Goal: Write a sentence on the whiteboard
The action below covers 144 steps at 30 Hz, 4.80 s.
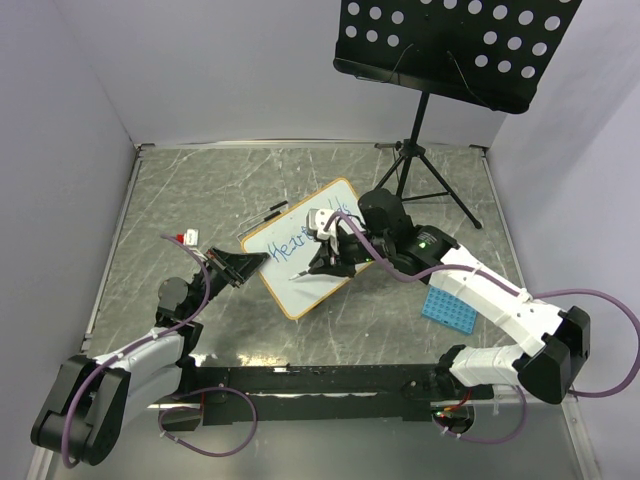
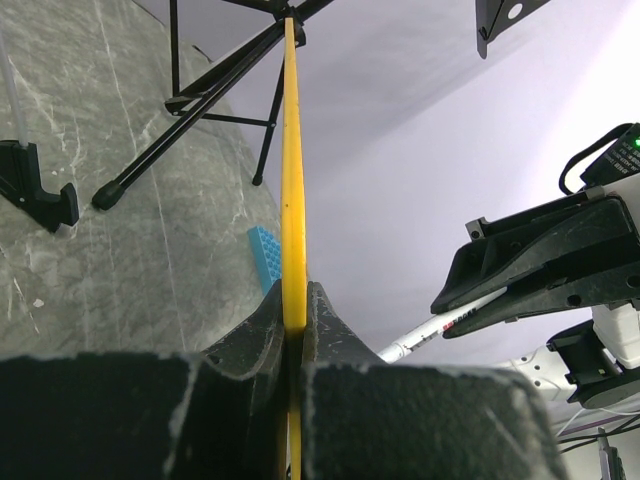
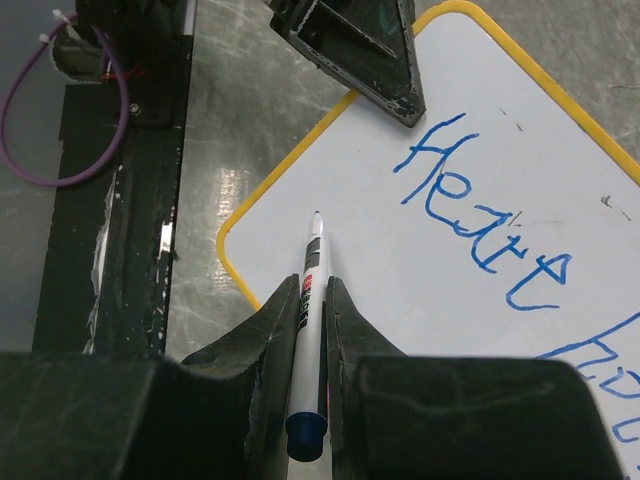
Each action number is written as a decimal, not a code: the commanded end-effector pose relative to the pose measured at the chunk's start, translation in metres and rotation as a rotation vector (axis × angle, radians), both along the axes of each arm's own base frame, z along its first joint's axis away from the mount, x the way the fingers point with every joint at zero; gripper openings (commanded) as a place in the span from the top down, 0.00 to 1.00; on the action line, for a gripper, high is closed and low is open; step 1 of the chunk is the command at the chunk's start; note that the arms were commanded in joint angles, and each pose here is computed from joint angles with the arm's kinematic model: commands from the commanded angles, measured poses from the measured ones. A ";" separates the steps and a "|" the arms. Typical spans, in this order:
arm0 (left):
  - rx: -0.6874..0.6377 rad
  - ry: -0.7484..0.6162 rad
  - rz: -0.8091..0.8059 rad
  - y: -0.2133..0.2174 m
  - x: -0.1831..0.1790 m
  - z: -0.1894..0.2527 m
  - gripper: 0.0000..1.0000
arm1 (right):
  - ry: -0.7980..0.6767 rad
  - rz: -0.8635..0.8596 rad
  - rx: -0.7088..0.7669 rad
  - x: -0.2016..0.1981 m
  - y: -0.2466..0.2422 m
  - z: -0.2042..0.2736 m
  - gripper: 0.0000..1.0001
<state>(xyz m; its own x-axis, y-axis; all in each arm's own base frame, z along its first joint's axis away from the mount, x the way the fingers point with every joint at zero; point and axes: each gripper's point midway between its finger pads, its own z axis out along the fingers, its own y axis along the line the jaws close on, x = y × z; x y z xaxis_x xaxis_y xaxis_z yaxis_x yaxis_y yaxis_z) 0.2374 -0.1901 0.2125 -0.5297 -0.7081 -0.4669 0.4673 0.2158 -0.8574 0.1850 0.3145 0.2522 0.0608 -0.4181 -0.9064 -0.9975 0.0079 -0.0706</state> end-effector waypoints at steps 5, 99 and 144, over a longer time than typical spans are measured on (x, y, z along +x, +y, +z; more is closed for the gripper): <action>-0.095 -0.150 0.007 0.004 -0.006 0.046 0.99 | -0.024 0.017 0.035 -0.001 0.011 0.010 1.00; -0.113 -0.174 0.053 0.016 -0.001 0.062 0.99 | -0.019 -0.130 -0.072 0.031 0.018 -0.019 1.00; -0.082 -0.162 0.093 0.020 0.001 0.053 0.99 | 0.038 -0.074 0.022 0.027 -0.009 0.005 1.00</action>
